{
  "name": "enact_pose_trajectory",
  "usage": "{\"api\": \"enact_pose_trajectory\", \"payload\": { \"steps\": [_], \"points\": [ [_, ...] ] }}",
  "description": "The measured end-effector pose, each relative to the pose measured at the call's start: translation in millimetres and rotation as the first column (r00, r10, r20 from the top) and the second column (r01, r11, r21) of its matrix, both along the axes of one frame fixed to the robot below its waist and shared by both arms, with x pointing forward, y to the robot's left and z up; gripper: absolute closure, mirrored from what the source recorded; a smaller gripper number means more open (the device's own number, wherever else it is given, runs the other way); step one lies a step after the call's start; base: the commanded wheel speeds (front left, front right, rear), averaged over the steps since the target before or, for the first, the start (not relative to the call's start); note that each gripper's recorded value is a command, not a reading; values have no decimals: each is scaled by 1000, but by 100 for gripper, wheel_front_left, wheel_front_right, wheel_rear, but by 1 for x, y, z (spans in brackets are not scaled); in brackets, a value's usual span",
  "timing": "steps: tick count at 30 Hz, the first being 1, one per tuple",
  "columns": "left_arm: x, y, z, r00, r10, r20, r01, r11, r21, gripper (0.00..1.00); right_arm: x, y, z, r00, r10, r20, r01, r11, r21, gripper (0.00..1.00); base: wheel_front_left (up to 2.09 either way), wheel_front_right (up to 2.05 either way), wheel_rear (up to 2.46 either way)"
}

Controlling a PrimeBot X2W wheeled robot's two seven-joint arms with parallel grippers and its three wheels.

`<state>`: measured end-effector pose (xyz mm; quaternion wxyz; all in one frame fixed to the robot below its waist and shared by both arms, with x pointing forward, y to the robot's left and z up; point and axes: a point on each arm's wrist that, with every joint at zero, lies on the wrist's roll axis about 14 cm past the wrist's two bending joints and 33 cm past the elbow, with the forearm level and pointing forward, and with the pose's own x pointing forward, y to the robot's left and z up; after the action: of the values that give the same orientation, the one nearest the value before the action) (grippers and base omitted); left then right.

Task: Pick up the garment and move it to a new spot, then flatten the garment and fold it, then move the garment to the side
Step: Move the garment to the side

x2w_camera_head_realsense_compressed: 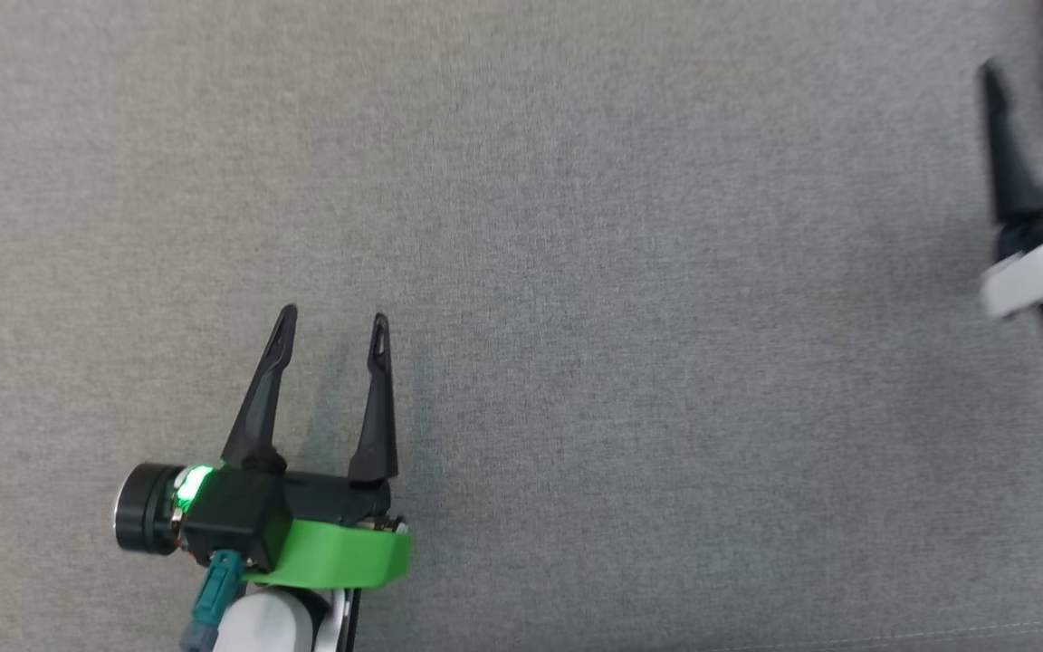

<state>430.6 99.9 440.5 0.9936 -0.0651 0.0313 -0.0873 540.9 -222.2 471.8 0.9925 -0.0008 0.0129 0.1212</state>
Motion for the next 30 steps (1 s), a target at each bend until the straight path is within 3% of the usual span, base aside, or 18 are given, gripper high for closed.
{"api": "enact_pose_trajectory", "payload": {
  "steps": [6, 11, 16, 23, 30],
  "points": [
    [-18, 23, 22, 995, 96, 22, -95, 995, -36, 0, -49, 48, 8, 999, 34, 19, -36, 996, 87, 0, 0, 0, 0],
    [-31, 35, 44, 988, 140, 67, -135, 989, -63, 0, -83, 72, 27, 996, 48, 71, -55, 993, 101, 0, 0, 0, 0],
    [-49, 41, 59, 983, 155, 102, -150, 987, -56, 0, -115, 76, 52, 989, 3, 146, -21, 993, 116, 0, 0, 0, 0],
    [-89, 42, 69, 984, 124, 131, -121, 992, -34, 0, -168, 80, 48, 992, -25, 127, 10, 993, 120, 0, 0, 0, 0],
    [-109, 48, 76, 978, 133, 158, -130, 991, -30, 0, -194, 80, 51, 990, -49, 135, 29, 989, 143, 0, 0, 0, 0]
  ]
}}
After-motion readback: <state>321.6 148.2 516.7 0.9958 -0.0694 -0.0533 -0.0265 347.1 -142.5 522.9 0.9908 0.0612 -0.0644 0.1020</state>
